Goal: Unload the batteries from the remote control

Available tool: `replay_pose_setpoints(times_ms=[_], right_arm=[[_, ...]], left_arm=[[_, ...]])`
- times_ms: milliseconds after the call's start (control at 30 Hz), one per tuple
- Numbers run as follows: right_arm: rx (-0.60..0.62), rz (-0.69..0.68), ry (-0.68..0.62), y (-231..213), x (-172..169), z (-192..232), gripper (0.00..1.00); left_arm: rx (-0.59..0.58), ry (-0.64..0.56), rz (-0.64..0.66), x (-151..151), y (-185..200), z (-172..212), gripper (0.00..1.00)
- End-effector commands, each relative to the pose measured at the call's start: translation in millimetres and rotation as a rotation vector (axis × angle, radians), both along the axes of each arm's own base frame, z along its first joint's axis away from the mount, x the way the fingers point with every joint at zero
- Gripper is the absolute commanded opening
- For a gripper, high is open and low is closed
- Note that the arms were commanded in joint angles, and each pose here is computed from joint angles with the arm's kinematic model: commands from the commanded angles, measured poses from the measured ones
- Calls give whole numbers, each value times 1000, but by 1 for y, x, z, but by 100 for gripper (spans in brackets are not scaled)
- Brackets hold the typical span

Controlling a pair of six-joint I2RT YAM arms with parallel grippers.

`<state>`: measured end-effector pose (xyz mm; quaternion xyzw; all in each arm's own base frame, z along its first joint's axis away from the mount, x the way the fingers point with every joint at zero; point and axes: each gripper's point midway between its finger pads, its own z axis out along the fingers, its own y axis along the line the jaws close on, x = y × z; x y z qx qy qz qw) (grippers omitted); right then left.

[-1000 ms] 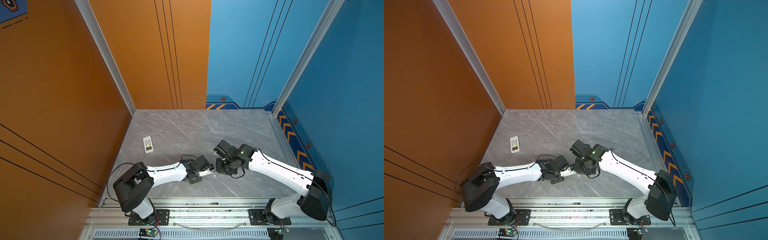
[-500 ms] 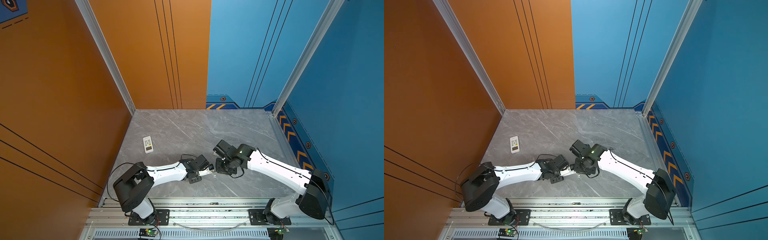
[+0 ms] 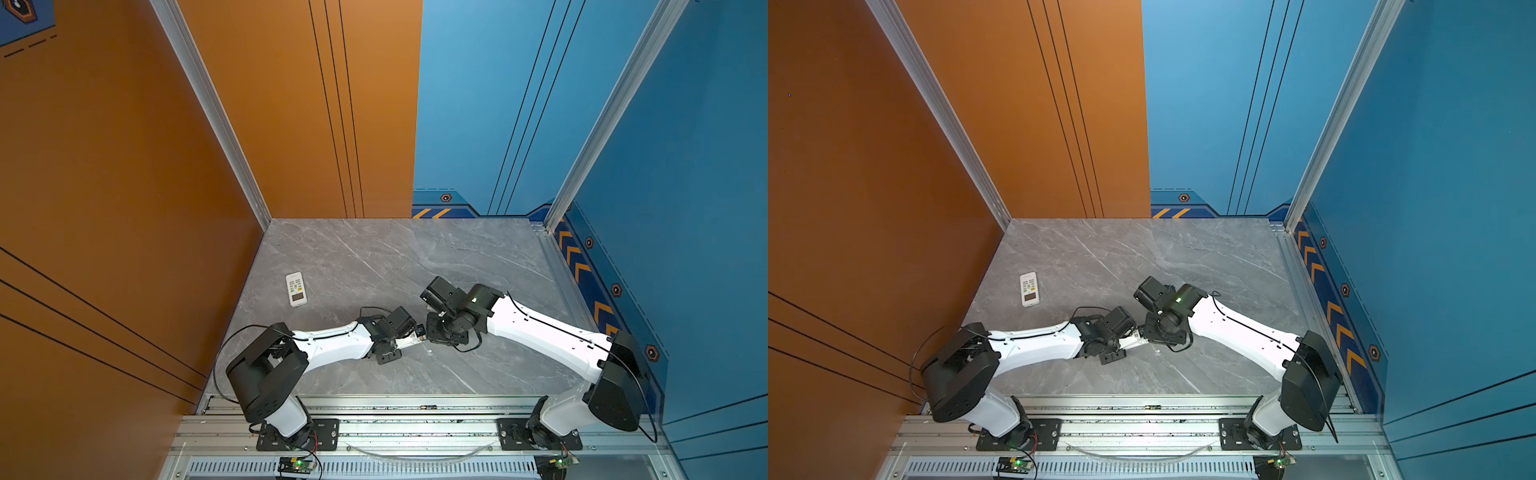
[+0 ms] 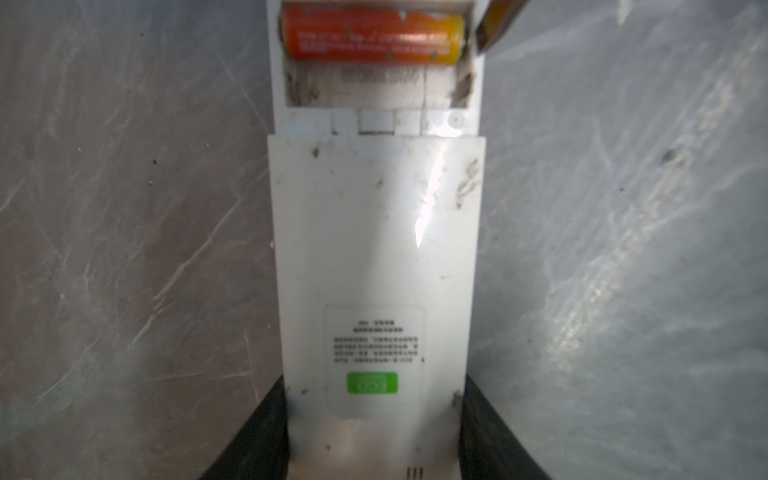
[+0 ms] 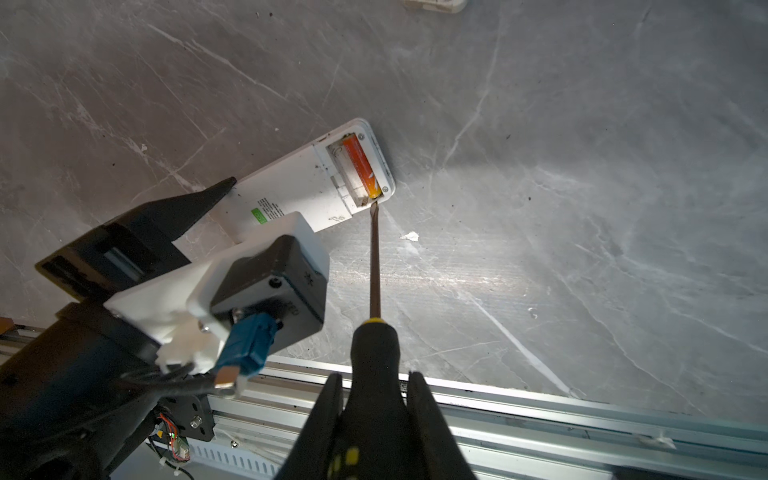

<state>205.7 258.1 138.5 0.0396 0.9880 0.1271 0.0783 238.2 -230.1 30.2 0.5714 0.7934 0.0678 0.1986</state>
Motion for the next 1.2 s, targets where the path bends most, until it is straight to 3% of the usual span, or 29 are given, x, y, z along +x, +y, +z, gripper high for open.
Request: replay_pose_setpoints(times_ms=[0,667,1167], right_arm=[[-56,-43,-58,-3,15,-10,0],[69,-61,-61,-1,6,12,0],[6,-45,-20,-8,0,-9,0]], left_arm=[[-5,77,-49,-14,0,-12,0],[43,49,18,-1,13,-14,0],[47,36,7,-4,12,-12,0]])
